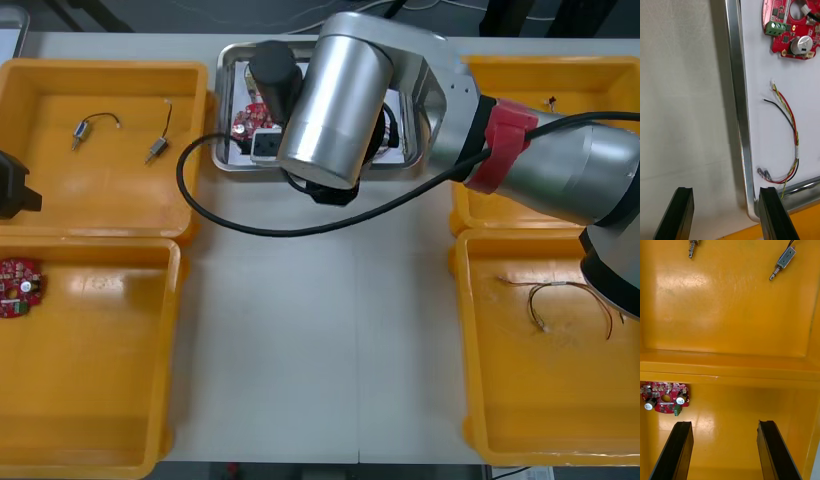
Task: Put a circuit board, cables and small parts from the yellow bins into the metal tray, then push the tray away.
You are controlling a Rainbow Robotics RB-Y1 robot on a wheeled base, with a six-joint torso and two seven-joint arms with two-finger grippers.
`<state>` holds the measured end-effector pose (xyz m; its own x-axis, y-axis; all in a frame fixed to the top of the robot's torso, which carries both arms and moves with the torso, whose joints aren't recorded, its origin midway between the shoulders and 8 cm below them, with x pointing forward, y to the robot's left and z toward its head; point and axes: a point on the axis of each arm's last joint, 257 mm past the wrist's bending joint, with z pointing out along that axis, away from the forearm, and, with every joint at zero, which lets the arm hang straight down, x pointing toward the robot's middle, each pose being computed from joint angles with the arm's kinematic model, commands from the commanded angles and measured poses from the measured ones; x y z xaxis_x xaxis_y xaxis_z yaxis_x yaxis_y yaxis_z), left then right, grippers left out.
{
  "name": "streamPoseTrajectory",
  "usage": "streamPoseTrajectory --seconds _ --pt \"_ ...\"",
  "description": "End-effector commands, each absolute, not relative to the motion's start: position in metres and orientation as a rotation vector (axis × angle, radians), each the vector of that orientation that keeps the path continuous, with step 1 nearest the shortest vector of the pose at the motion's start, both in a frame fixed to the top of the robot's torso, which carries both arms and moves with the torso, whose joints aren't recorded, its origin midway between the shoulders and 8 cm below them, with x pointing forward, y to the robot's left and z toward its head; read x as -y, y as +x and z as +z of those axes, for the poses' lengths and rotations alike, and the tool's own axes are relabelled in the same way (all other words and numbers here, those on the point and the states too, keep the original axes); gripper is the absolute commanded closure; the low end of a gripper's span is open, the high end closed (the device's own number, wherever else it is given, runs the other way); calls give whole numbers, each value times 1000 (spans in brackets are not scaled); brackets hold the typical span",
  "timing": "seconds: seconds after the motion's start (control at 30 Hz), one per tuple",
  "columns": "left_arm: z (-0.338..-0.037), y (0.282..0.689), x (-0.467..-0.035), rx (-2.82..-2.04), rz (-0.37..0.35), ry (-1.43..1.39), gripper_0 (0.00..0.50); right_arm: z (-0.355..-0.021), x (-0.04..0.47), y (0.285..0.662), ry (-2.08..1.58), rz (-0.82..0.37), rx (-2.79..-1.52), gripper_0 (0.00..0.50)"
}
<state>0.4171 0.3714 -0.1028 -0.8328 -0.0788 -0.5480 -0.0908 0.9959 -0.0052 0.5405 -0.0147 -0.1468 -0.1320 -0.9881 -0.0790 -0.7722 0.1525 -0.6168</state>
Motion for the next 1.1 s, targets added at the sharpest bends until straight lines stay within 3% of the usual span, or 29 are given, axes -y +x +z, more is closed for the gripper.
streamPoseTrajectory --seconds 0.03,0.13,0.47,0.97,1.1 --pt "-102 412 -373 -2562 49 -146 0 -126 24 532 -1495 -443 -2122 0" --pt "-102 412 -373 -2562 49 -146 0 -126 29 522 -1385 -354 -2237 0" --pt "-102 412 -373 -2562 49 -146 0 -127 64 489 -1110 -300 -2476 0" --pt "-102 412 -373 -2562 49 -146 0 -126 138 439 -572 -78 -2713 0" --pt "-102 412 -373 -2562 49 -146 0 -130 157 430 -478 -70 -2724 0"
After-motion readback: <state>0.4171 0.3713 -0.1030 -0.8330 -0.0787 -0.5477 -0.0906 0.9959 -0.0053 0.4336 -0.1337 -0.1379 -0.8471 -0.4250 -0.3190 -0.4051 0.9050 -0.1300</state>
